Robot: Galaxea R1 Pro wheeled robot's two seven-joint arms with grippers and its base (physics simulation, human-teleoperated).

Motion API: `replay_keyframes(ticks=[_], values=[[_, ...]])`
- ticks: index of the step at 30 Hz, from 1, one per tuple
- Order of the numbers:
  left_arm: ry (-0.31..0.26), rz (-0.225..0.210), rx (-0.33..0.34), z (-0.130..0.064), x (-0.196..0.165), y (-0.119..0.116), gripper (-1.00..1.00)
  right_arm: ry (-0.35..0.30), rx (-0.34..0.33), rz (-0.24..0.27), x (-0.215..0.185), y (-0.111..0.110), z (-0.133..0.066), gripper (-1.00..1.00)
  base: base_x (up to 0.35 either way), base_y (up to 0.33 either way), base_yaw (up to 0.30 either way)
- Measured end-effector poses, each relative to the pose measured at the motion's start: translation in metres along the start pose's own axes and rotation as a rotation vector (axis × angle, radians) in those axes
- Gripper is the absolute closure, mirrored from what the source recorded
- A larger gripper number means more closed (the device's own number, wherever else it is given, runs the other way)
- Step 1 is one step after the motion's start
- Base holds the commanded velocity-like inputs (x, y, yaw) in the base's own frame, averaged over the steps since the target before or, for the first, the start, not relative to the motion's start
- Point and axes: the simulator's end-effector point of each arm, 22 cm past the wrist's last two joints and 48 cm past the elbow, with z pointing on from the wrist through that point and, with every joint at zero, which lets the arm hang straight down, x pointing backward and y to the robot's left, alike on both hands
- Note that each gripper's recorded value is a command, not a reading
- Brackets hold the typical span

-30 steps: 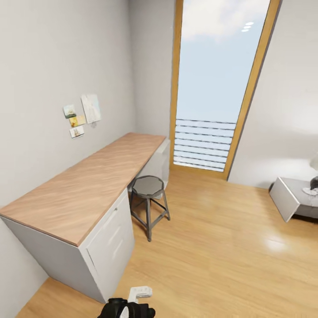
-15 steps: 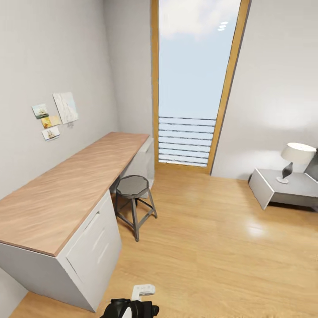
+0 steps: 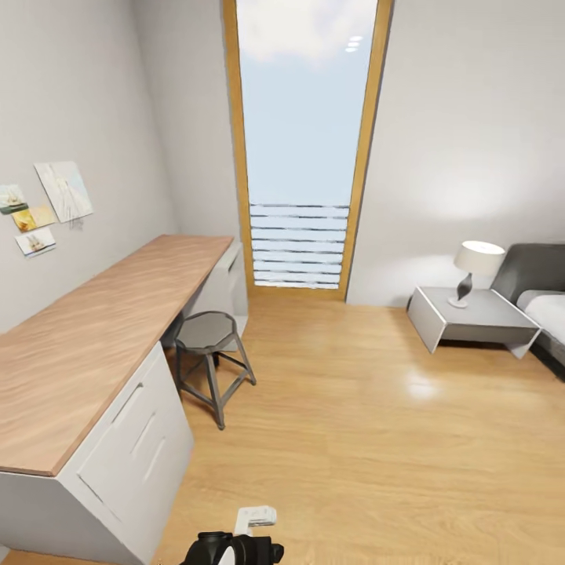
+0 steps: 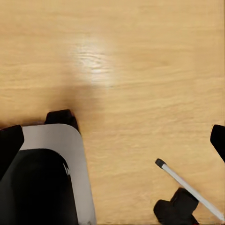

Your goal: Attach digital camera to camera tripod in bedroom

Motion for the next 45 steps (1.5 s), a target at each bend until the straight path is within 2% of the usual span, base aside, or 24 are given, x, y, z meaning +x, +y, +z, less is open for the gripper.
replay_keyframes(ticks=[5, 14, 40, 45], values=[[0.005, -0.001, 0.001, 0.001, 0.002, 0.000, -1.00, 0.030, -0.001, -0.004, 0.013, 0.001, 0.002, -1.00, -0.283, 0.000, -0.254], [0.012, -0.002, 0.003, 0.003, 0.004, 0.000, -1.00, 0.046, -0.001, -0.007, 0.020, 0.002, 0.003, -1.00, -0.265, 0.000, -0.254], [0.032, -0.009, 0.006, 0.008, 0.012, 0.000, -1.00, 0.076, 0.001, -0.011, 0.032, 0.001, 0.004, -1.00, -0.016, 0.000, -0.254], [0.036, -0.011, 0.004, 0.009, 0.014, 0.002, -1.00, 0.091, 0.003, -0.012, 0.039, 0.001, 0.005, -1.00, -0.167, 0.000, -0.254]])
